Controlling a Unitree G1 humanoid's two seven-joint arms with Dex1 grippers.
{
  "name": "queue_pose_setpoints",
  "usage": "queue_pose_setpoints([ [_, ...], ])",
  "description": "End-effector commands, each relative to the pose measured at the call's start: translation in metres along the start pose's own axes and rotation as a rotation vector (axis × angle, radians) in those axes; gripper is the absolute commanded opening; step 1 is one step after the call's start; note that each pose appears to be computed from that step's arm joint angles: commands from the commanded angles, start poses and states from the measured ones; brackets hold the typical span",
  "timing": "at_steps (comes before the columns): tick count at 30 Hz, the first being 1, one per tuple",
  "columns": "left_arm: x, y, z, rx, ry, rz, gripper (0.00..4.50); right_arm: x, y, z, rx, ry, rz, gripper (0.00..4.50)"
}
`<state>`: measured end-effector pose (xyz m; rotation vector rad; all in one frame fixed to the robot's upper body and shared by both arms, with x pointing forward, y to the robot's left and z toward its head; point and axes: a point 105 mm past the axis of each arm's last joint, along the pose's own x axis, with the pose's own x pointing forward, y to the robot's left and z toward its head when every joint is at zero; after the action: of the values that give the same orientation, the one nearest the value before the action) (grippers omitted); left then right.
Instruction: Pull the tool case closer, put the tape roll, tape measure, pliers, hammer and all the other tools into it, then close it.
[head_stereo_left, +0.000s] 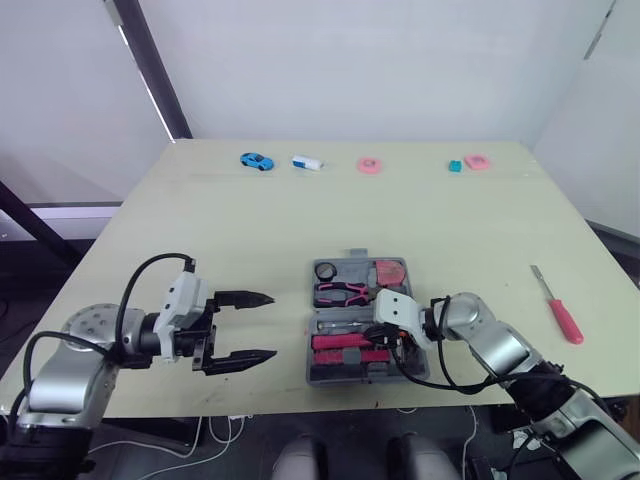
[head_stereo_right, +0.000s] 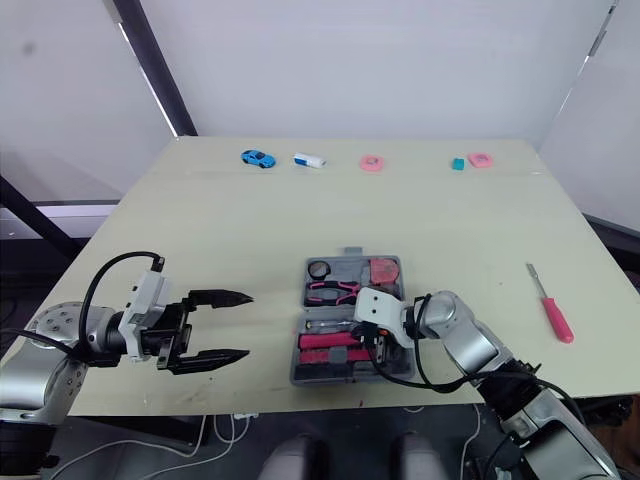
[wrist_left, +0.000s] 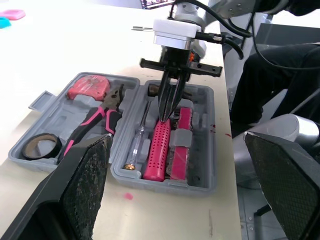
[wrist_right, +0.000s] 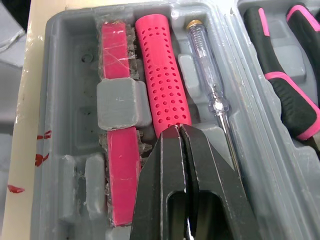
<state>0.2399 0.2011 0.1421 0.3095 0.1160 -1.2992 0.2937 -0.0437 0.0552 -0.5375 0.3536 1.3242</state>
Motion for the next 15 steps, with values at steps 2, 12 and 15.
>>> queue_pose_setpoints([
  [2,0.0,0.001,0.003,0.013,-0.027,0.075,4.5,-0.032,-0.018,0.033,-0.014,-0.23,-0.141,0.03],
  [12,-0.014,0.025,-0.006,-0.06,-0.109,0.436,4.5,-0.129,-0.049,0.002,0.1,-0.392,-0.593,0.03],
  [15,-0.024,0.03,-0.016,-0.089,-0.089,0.545,4.5,-0.157,-0.049,-0.011,0.135,-0.42,-0.708,0.03],
])
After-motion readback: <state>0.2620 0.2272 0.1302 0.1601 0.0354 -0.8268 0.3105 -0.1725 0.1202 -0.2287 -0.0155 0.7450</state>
